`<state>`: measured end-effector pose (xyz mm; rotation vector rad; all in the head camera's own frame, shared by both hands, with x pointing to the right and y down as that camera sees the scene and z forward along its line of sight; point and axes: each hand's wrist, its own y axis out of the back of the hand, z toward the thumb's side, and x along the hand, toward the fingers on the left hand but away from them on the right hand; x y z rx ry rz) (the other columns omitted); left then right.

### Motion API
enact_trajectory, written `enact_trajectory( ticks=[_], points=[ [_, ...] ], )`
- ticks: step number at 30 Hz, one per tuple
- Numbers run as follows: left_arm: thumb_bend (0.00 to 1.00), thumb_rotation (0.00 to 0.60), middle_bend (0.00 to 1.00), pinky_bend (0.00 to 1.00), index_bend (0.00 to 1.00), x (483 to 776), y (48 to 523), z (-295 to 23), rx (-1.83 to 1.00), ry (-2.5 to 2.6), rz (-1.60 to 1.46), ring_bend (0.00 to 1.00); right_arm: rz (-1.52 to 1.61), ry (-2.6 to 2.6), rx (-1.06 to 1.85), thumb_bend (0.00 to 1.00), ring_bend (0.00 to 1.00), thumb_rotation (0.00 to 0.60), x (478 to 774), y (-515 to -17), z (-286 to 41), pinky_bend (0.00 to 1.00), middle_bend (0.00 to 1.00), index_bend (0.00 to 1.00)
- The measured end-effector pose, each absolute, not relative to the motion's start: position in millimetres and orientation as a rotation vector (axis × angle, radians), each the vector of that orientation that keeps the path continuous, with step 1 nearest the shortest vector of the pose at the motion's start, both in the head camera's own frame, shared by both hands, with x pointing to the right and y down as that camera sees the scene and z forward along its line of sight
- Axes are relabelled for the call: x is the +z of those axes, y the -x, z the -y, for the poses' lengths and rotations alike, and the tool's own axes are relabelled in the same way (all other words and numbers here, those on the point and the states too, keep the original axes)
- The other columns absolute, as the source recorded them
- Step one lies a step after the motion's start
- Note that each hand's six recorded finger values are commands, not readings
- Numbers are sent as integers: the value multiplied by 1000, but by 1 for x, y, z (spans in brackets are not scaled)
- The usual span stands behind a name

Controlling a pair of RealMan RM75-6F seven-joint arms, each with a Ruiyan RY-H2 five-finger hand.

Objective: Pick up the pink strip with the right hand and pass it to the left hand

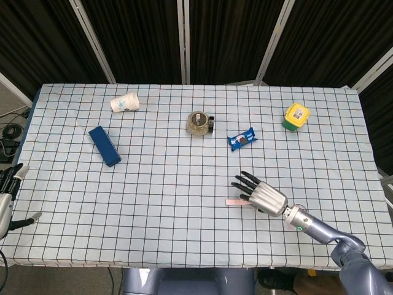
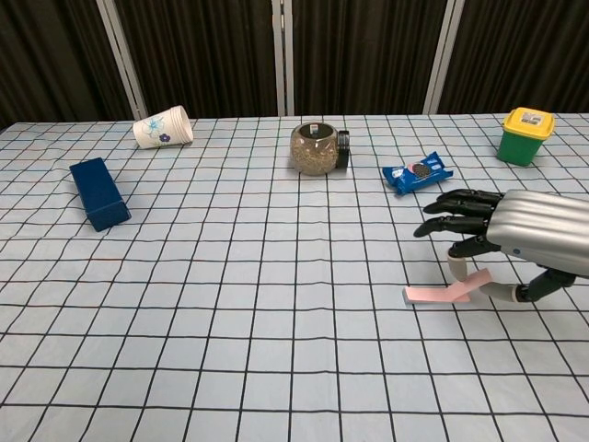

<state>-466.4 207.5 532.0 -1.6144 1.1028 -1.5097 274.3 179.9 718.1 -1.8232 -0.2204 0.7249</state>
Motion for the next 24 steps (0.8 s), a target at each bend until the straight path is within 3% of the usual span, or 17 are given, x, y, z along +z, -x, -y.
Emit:
enact_trajectory(
  ticks=[14, 20, 24],
  points=[
    [0, 600, 0, 0, 0, 530, 466, -207, -1499, 1618, -1109, 0, 217, 1829, 732, 452, 0, 600, 720, -275, -181, 0, 160, 596],
    [0, 600, 0, 0, 0, 530, 466, -208, -1500, 1620, -1106, 0, 222, 1827, 723, 453, 0, 600, 719, -274, -181, 0, 181, 694],
    [0, 600, 0, 0, 0, 531, 466, -208, -1503, 1623, -1102, 0, 259, 1837, 709, 451, 0, 600, 715, -271, -178, 0, 186, 708]
  ],
)
